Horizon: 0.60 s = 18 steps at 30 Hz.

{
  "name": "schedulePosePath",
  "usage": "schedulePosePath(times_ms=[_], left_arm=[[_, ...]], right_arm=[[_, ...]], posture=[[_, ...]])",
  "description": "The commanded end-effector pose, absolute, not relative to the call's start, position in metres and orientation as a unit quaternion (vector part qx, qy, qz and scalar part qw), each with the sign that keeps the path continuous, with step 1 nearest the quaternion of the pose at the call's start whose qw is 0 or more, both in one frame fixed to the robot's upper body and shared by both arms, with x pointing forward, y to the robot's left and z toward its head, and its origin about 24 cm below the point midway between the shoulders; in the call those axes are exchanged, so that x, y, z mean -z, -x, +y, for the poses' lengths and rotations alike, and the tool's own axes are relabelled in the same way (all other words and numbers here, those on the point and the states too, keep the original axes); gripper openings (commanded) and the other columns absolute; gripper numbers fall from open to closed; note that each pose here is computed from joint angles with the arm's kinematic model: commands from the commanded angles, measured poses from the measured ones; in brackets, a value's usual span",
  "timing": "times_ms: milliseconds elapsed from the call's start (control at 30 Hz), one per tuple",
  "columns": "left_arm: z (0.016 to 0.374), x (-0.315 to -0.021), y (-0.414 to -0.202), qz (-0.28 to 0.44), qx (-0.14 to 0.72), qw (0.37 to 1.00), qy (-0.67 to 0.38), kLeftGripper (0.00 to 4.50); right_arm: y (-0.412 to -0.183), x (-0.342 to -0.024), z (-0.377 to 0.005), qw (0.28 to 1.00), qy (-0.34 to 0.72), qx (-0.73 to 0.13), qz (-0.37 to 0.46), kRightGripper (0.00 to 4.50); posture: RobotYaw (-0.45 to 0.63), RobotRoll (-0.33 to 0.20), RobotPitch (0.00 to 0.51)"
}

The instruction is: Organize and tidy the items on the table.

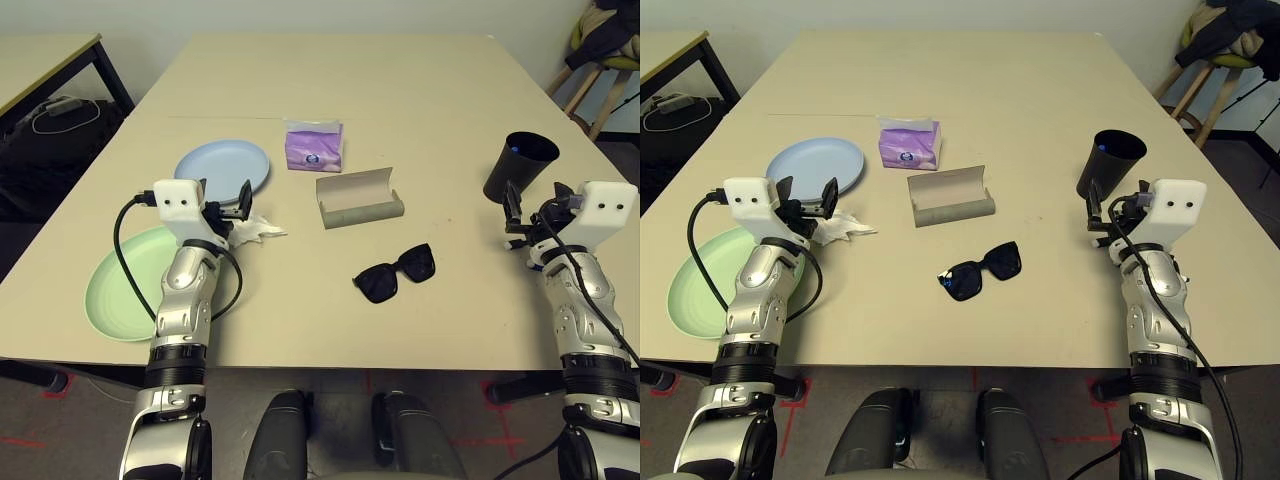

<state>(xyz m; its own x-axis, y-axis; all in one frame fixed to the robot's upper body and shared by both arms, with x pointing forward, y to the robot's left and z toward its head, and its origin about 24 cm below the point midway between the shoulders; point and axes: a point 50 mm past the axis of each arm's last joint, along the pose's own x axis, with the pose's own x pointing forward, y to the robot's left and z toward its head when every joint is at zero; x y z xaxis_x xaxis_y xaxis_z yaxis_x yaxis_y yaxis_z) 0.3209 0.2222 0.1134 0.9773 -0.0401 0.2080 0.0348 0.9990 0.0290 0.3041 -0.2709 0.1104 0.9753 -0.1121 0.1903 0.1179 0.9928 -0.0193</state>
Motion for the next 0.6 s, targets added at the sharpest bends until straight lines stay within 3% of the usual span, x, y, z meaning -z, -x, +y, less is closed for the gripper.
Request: schedulePosePath(times_ms=[33, 600], left_arm=[[0.2267, -0.1102, -0.3164, -0.095, 0.019, 0.995, -0.018, 4.48], [0.2288, -0.1095, -0.3143, -0.091, 0.015, 0.996, -0.02, 4.48]], right_arm=[[-0.3047, -0.1079, -0.2692, 0.994, 0.016, 0.054, -0.092, 4.5], [-0.307, -0.108, -0.2671, 0.995, 0.016, 0.041, -0.092, 4.5]], posture=[[0.1, 0.0, 0.07], [0.1, 0.0, 0.068]])
